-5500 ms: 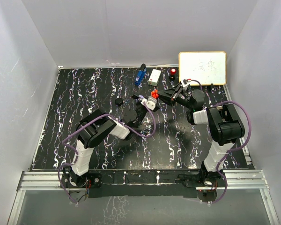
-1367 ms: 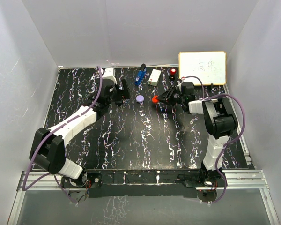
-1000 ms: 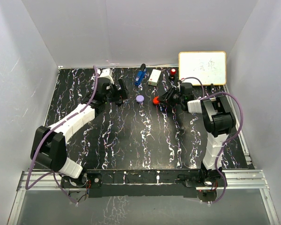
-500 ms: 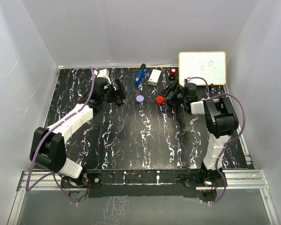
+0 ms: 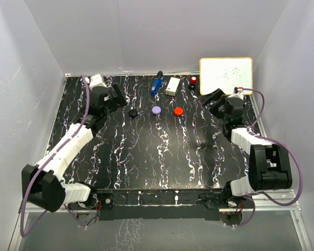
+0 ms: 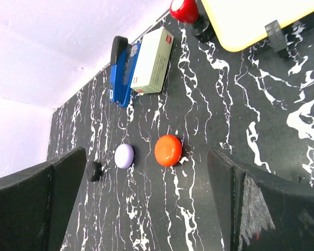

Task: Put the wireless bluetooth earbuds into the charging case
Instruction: Reset both arms

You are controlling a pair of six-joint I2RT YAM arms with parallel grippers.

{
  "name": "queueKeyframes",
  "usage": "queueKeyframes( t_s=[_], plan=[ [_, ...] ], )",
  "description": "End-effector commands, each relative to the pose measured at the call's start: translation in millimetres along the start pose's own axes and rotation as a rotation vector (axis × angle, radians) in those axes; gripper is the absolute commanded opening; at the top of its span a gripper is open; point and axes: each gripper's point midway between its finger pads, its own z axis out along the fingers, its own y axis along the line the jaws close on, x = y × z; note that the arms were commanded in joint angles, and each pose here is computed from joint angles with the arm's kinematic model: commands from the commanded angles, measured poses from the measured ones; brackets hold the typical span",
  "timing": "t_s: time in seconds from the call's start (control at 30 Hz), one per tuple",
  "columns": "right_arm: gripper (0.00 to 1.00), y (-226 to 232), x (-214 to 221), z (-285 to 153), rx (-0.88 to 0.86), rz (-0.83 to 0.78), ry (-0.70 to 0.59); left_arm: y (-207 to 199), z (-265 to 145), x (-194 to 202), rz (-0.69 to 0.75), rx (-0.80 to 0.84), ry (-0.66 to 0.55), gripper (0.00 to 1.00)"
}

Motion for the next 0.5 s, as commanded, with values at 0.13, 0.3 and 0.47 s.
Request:
queueKeyframes(
  t_s=[0.13, 0.3, 0.47],
  plan=[
    [0.98, -1.6, -29.8, -16.0, 0.031, -0.053, -0.07, 94.7, -33.3, -64.5, -0.088, -0.285, -0.163, 0.98],
    [0.98, 3.9, -30.3, -25.8, 0.01, -0.053, -0.063, 138.2, -39.3, -61.4, -0.171, -0.373, -0.134, 0.98],
    [0.98, 10.0, -28.7, -36.3, 0.001, -0.071, -0.045, 163.0, -47.2, -44.3, -0.243, -0.408, -0.108, 0.98]
  ],
)
